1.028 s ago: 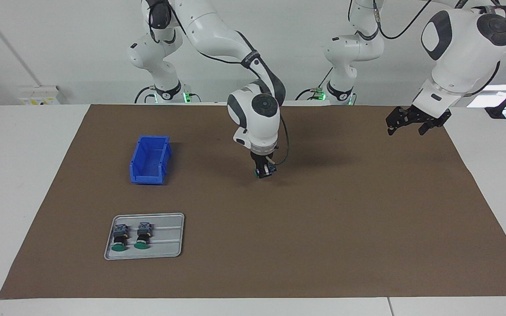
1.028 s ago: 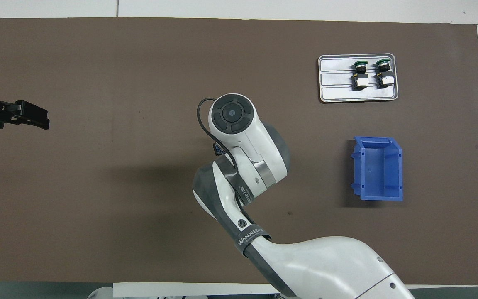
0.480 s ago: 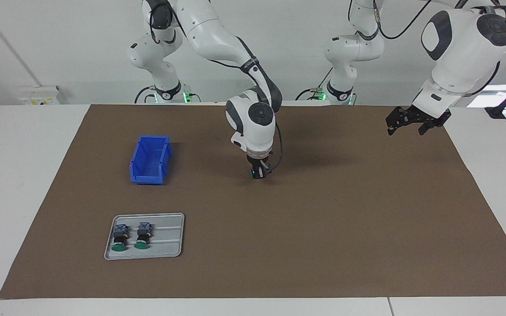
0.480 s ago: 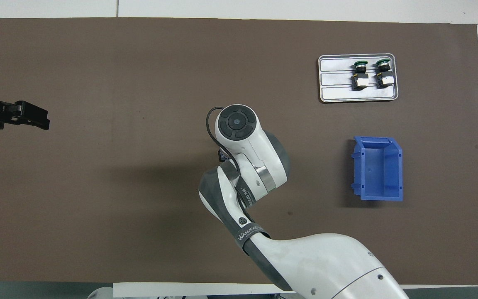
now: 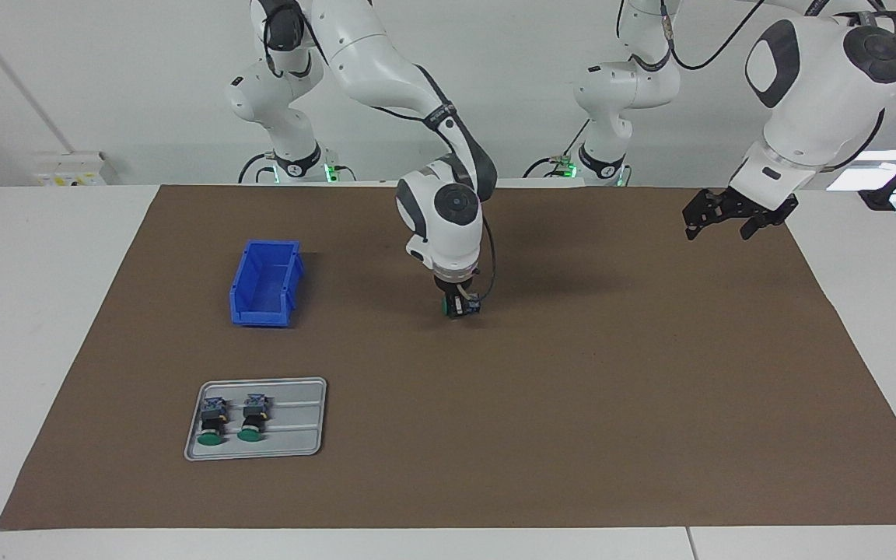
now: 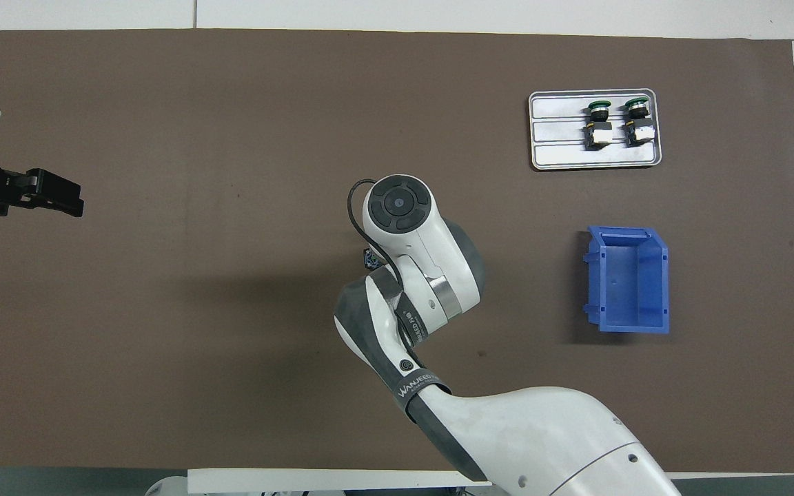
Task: Place and press button with both arms
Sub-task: 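Carry the green button with the right gripper toward the table center, then set the button down with the right gripper while the left gripper reaches in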
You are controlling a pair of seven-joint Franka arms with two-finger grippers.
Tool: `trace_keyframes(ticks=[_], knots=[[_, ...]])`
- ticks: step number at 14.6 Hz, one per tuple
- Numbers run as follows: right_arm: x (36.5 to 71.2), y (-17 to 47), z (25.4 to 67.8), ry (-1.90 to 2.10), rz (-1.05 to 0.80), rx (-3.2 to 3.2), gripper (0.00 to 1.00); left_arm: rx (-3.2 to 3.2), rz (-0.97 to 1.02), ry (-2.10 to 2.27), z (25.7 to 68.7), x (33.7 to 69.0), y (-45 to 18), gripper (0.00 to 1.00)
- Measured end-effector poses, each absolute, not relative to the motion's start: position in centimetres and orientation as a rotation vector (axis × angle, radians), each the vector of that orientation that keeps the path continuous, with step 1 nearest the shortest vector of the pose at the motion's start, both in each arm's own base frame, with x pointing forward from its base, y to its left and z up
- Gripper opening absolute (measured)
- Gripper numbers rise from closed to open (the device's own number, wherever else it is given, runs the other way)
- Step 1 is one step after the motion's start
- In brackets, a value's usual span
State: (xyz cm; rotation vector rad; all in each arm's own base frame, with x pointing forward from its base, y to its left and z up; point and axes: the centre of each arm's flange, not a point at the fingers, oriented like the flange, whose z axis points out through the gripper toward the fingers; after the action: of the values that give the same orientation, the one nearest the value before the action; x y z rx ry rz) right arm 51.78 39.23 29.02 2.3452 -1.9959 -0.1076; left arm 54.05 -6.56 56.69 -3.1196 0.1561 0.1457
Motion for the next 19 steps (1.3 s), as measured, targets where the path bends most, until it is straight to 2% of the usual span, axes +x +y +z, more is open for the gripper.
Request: trace_keyframes(ticks=[3, 10, 14, 19], knots=[[51.7, 39.0, 28.9, -1.981, -0.113, 2.339, 0.99, -3.116, 0.143, -0.073, 56.7, 54.1, -6.5, 1.0], [54.6, 36.1, 33.7, -1.69, -0.147, 2.506, 0.99, -3.003, 0.155, -0.817, 56.6, 53.5, -9.9, 1.0], [55.9, 34.4, 36.0, -1.494, -0.15, 2.649, 0.99, -2.811, 0.236, -1.455, 56.7, 53.1, -12.1, 1.0], [58.5, 28.2, 39.6, -1.24, -0.197, 2.823, 0.99, -2.431, 0.217, -2.027, 54.9, 52.4, -20.8, 1.0]])
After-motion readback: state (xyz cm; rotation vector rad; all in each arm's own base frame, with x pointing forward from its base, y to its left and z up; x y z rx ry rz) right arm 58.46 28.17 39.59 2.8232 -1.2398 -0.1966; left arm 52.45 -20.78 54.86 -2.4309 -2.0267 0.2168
